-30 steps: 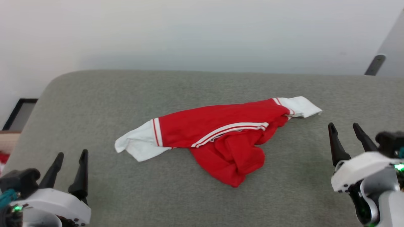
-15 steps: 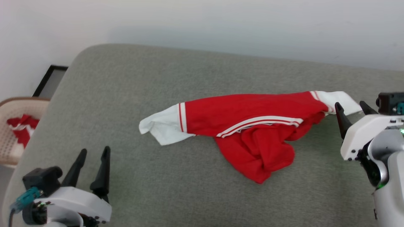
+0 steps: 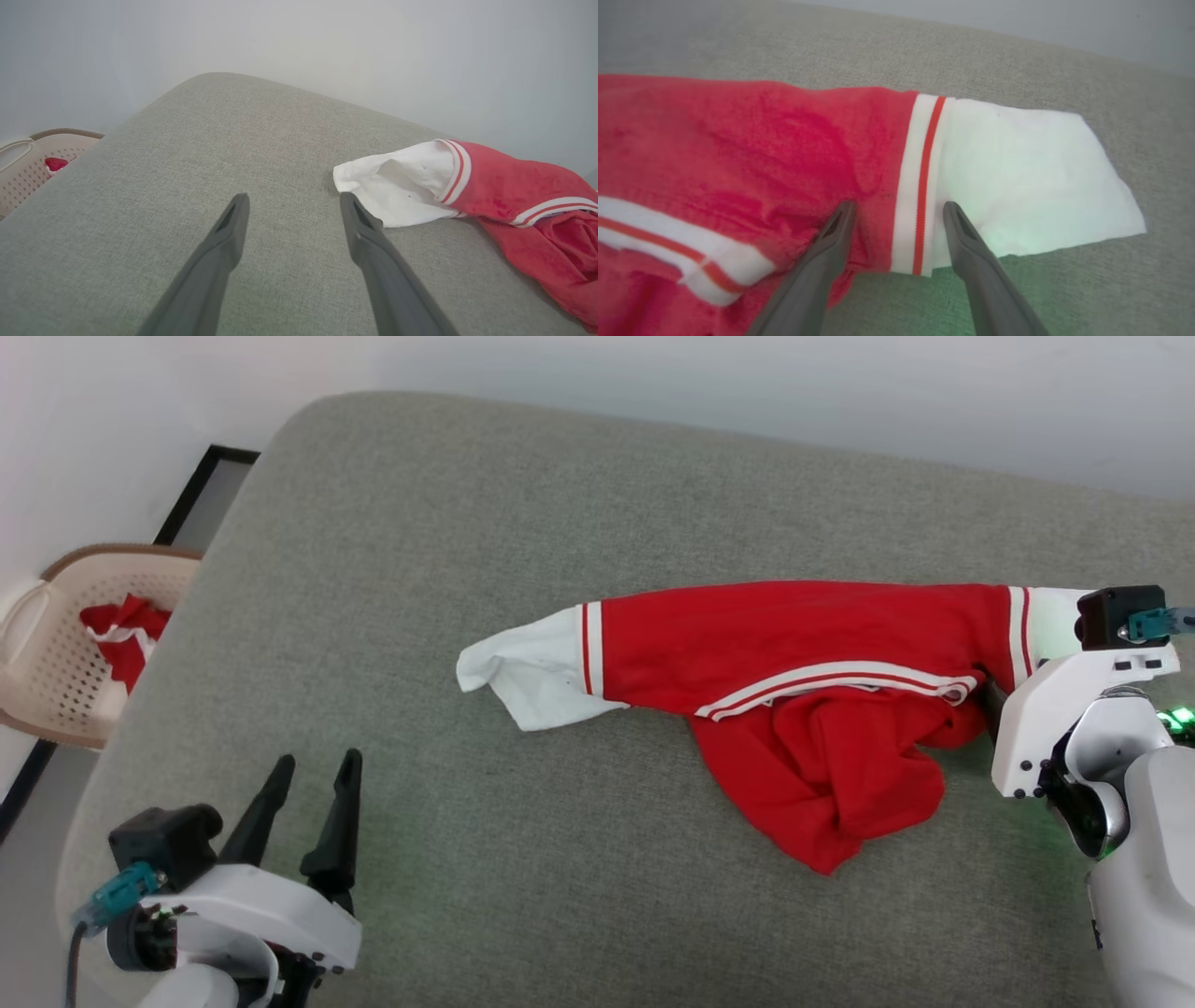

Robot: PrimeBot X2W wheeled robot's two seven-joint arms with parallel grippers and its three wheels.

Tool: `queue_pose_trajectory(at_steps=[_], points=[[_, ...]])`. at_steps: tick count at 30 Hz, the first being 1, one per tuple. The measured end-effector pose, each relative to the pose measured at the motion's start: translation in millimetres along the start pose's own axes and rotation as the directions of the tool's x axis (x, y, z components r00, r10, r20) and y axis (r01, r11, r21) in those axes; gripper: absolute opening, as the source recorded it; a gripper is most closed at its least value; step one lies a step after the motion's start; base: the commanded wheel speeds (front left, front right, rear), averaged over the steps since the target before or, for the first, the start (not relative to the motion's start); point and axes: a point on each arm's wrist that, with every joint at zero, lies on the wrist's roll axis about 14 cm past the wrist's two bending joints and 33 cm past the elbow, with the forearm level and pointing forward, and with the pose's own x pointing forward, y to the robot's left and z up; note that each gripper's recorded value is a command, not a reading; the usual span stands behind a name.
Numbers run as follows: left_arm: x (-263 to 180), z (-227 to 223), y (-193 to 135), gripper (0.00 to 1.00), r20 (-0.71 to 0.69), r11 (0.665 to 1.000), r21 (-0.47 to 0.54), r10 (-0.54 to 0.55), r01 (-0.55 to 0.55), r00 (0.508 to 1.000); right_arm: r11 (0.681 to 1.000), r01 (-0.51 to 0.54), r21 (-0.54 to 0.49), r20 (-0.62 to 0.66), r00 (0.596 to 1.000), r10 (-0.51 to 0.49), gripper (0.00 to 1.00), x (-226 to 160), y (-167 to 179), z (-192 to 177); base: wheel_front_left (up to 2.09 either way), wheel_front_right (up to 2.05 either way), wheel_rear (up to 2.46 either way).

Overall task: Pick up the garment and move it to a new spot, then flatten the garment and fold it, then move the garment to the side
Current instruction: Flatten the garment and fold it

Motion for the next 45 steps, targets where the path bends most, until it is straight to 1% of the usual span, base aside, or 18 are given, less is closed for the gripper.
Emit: queue_pose_trajectory(at_steps=[1, 4, 7, 14, 22, 28, 32, 37, 41, 45], points=[[0, -1, 1, 1.00, -0.003, 1.000, 0.000, 0.004, -0.004, 1.000, 1.000, -0.003, -0.002, -0.006, 1.000, 0.003, 0.00, 2, 1, -2, 0.00, 0.00, 0.00], [2, -3, 2, 1.00, -0.006, 1.000, 0.000, 0.006, -0.006, 1.000, 1.000, -0.006, -0.008, -0.015, 1.000, 0.005, 0.00, 5, 2, -4, 0.00, 0.00, 0.00], [5, -2, 0, 1.00, -0.003, 1.000, 0.001, -0.001, 0.001, 1.000, 1.000, 0.000, -0.021, 0.000, 1.000, 0.000, 0.00, 5, -1, 1, 0.00, 0.00, 0.00], [6, -1, 0, 1.00, 0.005, 1.000, 0.016, -0.008, 0.008, 1.000, 1.000, 0.011, -0.027, 0.036, 0.999, -0.010, 0.00, -10, -13, 15, 0.00, 0.00, 0.00], [1, 5, -2, 1.00, 0.037, 0.999, 0.033, -0.024, 0.022, 0.999, 0.999, 0.007, -0.035, 0.074, 0.997, -0.005, 0.00, -49, -22, 23, 0.00, 0.00, 0.00], [-8, 10, -1, 1.00, 0.063, 0.998, 0.052, -0.027, 0.024, 0.998, 0.999, -0.017, -0.039, 0.068, 0.997, 0.019, 0.00, -89, -14, 11, 0.00, 0.00, 0.00], [-14, 15, -3, 1.00, 0.084, 0.998, 0.048, -0.035, 0.031, 0.996, 0.999, -0.027, -0.026, 0.030, 0.999, 0.028, 0.00, -116, -11, -13, 0.00, 0.00, 0.00], [-19, 18, -7, 1.00, 0.101, 0.998, 0.046, -0.049, 0.045, 0.994, 0.999, -0.033, 0.018, -0.069, 0.997, 0.034, 0.00, -148, -6, -60, 0.00, 0.00, 0.00], [-21, 20, -9, 1.00, 0.106, 0.997, 0.048, -0.058, 0.053, 0.993, 0.998, -0.035, 0.052, -0.166, 0.985, 0.044, 0.00, -171, 0, -100, 0.00, 0.00, 0.00], [-20, 22, -14, 1.00, 0.108, 0.996, 0.051, -0.073, 0.068, 0.991, 0.996, -0.028, 0.089, -0.201, 0.979, 0.045, 0.00, -183, 3, -121, 0.00, 0.00, 0.00]])
